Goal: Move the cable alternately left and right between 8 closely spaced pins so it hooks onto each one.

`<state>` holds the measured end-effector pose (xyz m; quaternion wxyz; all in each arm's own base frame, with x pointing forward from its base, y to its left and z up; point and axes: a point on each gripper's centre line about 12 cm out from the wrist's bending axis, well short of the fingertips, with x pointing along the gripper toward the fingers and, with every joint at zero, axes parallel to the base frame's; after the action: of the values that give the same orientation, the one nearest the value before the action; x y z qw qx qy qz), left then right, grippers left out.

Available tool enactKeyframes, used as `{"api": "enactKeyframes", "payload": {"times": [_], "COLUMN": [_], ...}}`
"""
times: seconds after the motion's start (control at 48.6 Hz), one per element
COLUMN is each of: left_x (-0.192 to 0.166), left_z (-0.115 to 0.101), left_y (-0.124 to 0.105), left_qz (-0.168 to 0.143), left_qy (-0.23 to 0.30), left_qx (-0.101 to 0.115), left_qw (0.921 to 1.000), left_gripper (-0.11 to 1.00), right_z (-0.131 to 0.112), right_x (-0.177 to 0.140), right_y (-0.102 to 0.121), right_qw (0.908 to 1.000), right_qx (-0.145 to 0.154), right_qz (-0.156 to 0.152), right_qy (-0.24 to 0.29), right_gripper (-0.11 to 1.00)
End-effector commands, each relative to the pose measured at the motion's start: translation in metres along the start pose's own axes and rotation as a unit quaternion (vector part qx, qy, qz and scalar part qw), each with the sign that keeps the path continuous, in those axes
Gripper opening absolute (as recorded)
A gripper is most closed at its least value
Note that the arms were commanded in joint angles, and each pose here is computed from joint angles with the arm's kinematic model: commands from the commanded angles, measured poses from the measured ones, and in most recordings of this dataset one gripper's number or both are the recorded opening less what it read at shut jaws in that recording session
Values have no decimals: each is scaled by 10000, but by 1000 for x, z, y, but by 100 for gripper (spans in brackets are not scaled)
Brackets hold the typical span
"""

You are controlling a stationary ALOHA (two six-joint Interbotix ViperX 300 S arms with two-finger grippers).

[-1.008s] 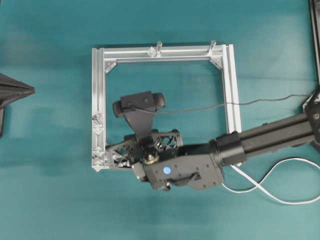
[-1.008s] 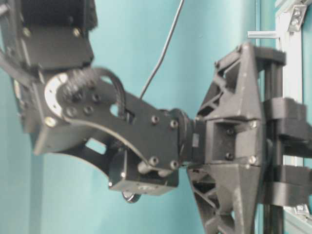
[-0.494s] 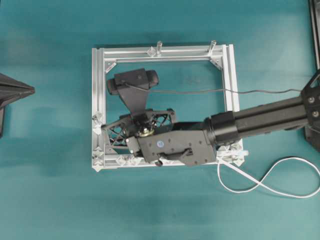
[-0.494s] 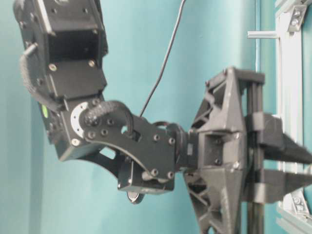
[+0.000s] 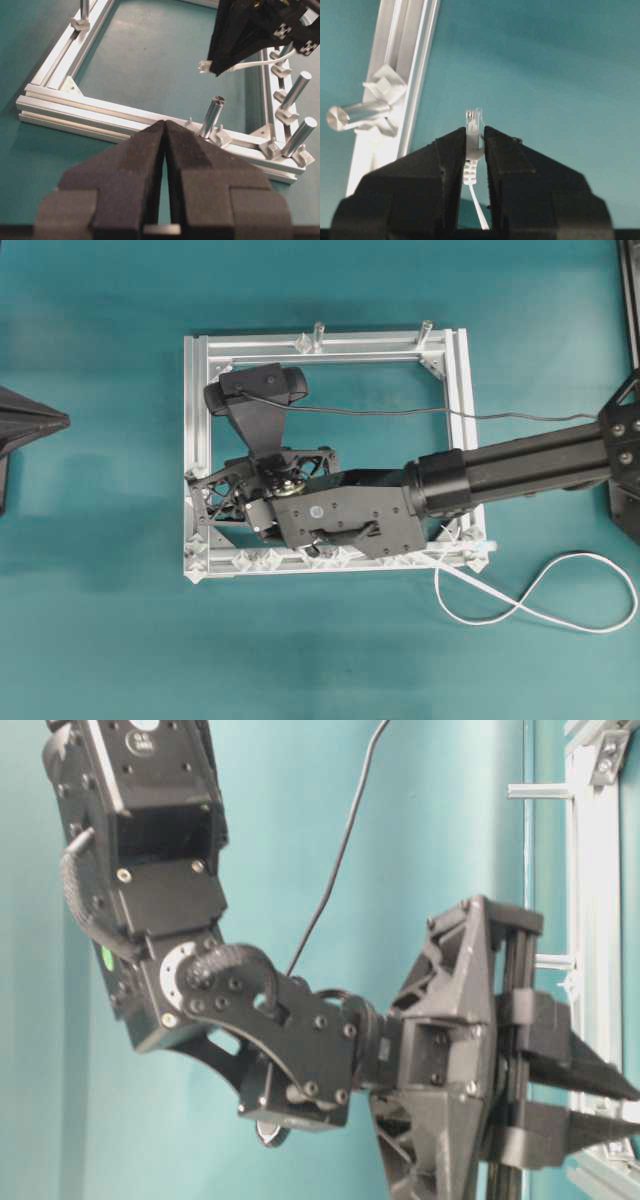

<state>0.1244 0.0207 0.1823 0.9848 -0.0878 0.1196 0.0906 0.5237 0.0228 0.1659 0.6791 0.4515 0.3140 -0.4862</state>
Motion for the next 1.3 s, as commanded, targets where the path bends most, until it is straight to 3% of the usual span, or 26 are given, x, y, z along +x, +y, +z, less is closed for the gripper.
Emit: {"api": "enactKeyframes", "payload": {"times": [0.0, 0.391, 1.276], "left_x": [0, 0, 0], "left_z": [11, 10, 11], "left_y": [-2, -2, -2], "left_qz": [-19, -18, -19], "left_qy": [-90, -82, -90], "left_qx": [-20, -21, -20], "left_qw": [10000, 10000, 10000], "left_gripper": [0, 0, 0], "right_z": [7, -1, -70], "right_x": [-14, -13, -45], "right_y": [14, 39, 38], "right_qw": [9996, 9980, 9961], "right_qx": [92, 130, 132], "right_qz": [278, 625, 797], "right_qy": [-15, 37, 363], "right_gripper": [15, 15, 15]}}
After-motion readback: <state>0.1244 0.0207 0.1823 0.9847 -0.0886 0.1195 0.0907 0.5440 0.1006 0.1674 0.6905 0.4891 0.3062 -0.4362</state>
